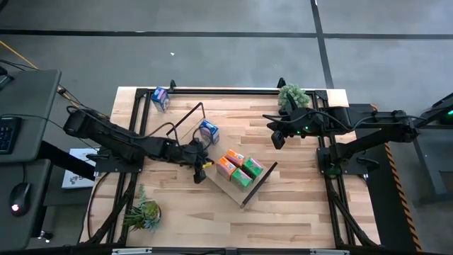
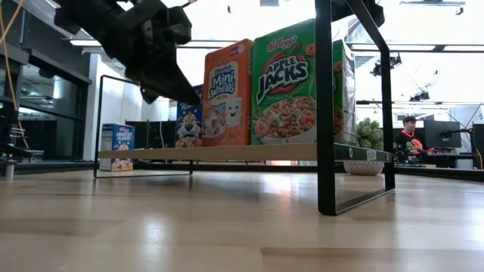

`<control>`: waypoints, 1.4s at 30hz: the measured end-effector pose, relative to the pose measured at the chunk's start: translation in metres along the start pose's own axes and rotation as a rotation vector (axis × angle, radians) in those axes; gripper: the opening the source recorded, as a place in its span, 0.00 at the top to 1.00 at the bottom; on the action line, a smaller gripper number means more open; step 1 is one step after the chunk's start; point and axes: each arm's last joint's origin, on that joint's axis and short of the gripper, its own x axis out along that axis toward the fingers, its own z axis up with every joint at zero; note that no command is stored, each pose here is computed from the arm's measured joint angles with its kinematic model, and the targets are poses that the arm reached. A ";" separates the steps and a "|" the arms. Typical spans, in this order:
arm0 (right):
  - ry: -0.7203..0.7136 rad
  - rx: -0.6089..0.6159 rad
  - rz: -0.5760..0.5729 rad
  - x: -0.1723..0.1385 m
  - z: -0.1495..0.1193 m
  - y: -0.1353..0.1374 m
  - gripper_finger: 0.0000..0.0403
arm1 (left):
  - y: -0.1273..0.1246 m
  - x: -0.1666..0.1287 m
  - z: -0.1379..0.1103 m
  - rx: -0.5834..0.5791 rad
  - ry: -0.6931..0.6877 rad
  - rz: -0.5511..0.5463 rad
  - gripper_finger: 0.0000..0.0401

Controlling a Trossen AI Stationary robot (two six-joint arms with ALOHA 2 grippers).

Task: Stack cereal on shelf
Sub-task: Adjust the cereal boxes on the shelf

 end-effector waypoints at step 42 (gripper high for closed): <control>-0.044 -0.048 -0.080 0.000 0.001 -0.003 1.00 | 0.078 -0.111 0.078 -0.490 -0.172 0.391 1.00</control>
